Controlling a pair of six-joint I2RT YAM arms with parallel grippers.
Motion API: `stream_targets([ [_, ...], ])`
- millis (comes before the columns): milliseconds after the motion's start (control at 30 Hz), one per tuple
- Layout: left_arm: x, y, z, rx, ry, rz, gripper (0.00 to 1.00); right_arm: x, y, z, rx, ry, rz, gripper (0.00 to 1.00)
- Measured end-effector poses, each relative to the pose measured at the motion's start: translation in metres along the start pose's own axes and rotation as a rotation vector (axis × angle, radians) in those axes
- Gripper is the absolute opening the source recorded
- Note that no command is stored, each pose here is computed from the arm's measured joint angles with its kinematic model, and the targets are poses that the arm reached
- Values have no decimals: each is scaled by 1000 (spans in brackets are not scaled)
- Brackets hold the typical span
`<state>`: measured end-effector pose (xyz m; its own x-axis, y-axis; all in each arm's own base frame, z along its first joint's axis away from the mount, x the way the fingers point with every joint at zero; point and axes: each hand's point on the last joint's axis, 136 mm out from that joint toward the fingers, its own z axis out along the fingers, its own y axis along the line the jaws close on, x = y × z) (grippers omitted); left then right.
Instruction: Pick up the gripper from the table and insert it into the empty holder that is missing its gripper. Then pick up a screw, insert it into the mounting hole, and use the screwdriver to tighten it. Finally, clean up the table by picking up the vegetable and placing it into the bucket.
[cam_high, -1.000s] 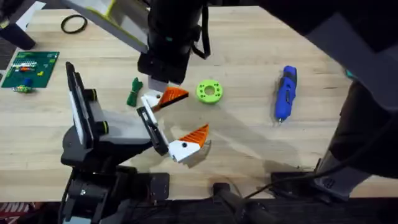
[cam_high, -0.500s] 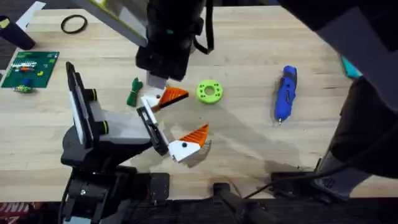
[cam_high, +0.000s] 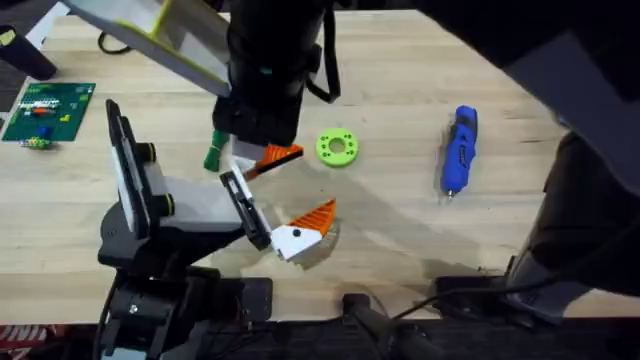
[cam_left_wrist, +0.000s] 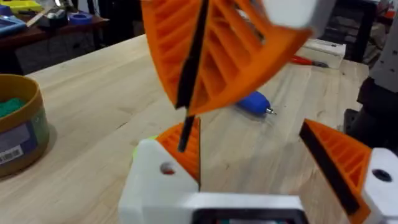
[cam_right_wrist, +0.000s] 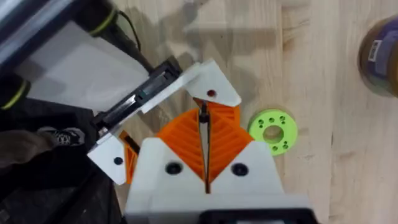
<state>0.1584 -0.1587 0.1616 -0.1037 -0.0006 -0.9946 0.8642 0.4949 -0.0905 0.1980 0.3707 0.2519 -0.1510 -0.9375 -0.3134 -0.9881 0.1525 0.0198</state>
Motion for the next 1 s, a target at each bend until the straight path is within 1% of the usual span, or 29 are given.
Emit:
stream_targets([
  [667,0,0,0,0,0,0,987,0,1,1,-3,4,-3,4],
  [1000,0,0,0,0,0,0,987,0,0,7,-3,15,-1,4],
])
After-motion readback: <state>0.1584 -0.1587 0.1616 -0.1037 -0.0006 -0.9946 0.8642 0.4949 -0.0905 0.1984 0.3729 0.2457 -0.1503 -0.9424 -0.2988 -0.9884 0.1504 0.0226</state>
